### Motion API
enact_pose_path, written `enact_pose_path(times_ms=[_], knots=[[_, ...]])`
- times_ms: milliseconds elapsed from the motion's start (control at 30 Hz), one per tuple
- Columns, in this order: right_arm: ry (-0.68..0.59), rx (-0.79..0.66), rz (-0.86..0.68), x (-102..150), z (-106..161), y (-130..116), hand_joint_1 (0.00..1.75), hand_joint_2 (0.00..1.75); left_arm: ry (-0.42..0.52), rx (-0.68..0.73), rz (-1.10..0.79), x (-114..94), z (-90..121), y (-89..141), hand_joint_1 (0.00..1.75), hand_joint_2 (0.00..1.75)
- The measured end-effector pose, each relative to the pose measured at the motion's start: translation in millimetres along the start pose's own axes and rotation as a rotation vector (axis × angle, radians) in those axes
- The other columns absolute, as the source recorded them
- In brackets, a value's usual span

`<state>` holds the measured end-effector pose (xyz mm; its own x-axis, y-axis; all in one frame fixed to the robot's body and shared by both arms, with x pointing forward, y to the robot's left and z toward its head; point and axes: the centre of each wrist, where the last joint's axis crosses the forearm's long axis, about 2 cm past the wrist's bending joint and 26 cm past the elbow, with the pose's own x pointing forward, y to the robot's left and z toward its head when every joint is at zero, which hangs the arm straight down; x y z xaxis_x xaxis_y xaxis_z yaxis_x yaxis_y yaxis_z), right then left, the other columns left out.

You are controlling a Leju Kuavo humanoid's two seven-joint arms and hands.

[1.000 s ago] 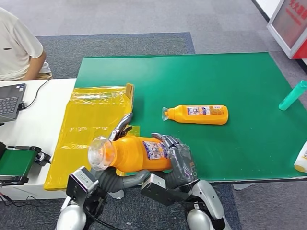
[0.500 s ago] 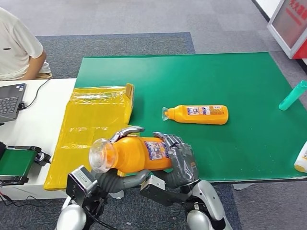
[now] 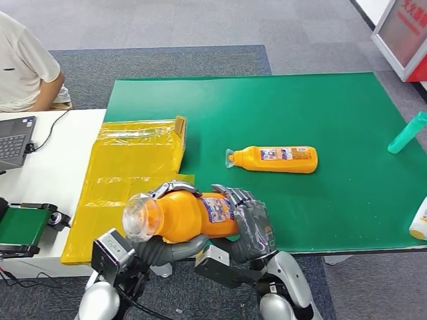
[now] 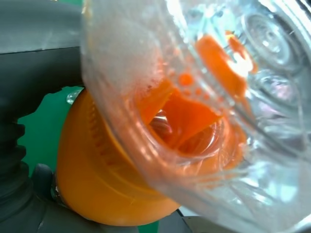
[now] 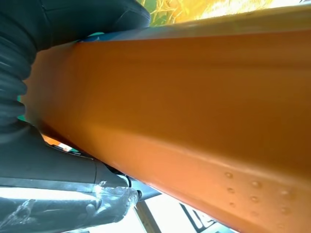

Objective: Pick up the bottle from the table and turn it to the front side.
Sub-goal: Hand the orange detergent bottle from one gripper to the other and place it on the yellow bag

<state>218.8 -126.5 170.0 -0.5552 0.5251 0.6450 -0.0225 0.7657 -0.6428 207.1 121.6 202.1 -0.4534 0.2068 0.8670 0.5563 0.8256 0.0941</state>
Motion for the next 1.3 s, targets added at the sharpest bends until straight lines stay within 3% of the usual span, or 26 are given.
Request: enact_pose_path(times_ms=[67, 200, 367, 567, 867, 1067, 1300], knots=[[0.001, 0.0, -0.002, 0.0, 0.1, 0.0, 1.75, 1.75, 0.0, 0.0, 0.003, 0.1, -0.2, 0.0, 1.75, 1.75], [0.007, 0.004, -0.007, 0.1, 0.2, 0.2, 0.0, 1.75, 0.0, 0.002, 0.008, 0.1, -0.1, 0.0, 1.75, 1.75], [0.047, 0.016, -0.008, 0.2, 0.6, -0.5, 0.0, 1.75, -0.005, 0.072, -0.074, 0.1, 3.7, 2.8, 1.75, 1.75], [0.09, -0.042, 0.012, 0.4, 1.8, -20.1, 0.0, 1.75, -0.037, 0.285, -0.5, 10.9, 10.5, 29.2, 1.75, 1.75], [0.089, -0.146, 0.018, 2.5, 6.9, -48.2, 0.0, 1.75, 0.028, 0.479, -0.918, 17.8, 26.8, 74.2, 1.75, 1.75], [0.042, -0.159, -0.011, 6.1, 6.4, -53.5, 0.0, 1.75, 0.182, 0.45, -1.394, 18.5, 26.4, 94.7, 1.75, 1.75], [-0.005, -0.17, -0.004, 9.3, 4.9, -55.8, 0.0, 1.75, 0.372, 0.389, -1.532, 7.6, 21.1, 119.2, 1.75, 1.75]])
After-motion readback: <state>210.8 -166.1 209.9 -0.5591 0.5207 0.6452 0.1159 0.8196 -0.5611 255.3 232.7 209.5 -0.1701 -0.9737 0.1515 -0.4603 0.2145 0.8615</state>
